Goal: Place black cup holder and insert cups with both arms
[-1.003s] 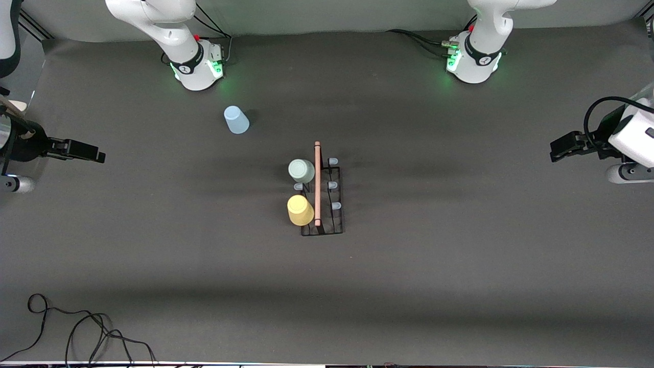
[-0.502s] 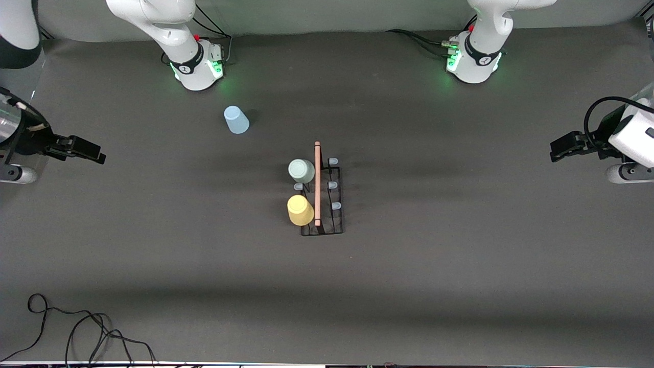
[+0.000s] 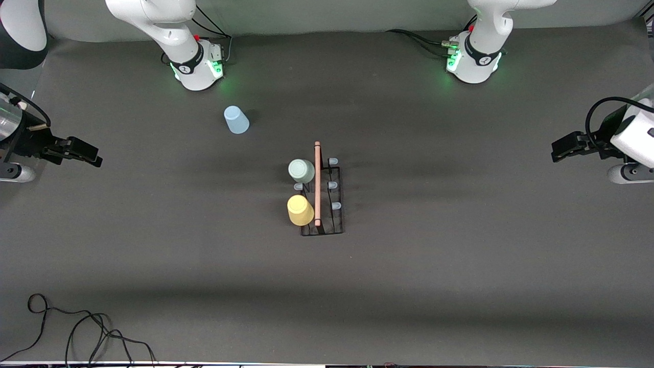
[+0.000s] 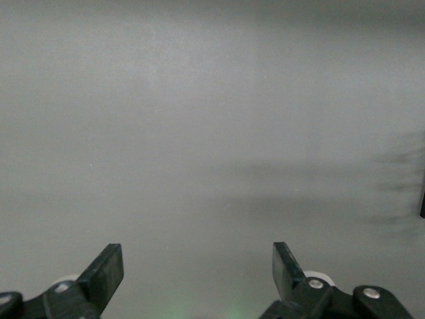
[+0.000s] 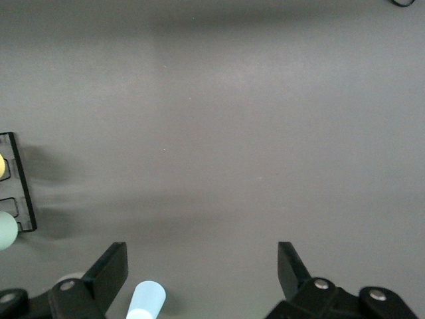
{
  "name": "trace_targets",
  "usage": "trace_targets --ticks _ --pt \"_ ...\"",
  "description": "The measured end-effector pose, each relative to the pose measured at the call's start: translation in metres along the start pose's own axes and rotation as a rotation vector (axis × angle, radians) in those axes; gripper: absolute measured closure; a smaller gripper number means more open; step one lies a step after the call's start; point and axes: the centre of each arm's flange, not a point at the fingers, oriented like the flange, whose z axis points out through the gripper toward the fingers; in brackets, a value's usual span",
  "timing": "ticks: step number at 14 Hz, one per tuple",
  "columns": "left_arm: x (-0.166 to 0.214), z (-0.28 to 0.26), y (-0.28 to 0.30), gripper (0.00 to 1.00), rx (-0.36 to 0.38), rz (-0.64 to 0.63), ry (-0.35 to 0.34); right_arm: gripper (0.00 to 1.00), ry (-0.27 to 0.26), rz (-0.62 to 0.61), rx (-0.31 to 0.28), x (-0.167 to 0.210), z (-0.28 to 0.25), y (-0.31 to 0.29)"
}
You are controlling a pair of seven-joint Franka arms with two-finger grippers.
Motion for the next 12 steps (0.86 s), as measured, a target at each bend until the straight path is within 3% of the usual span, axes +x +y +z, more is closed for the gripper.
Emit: trace_targets --ticks 12 --pt "0.000 0.000 0.000 0.00 0.000 0.000 0.000 0.00 -0.012 -0.024 -0.006 0.006 -0.004 -0.012"
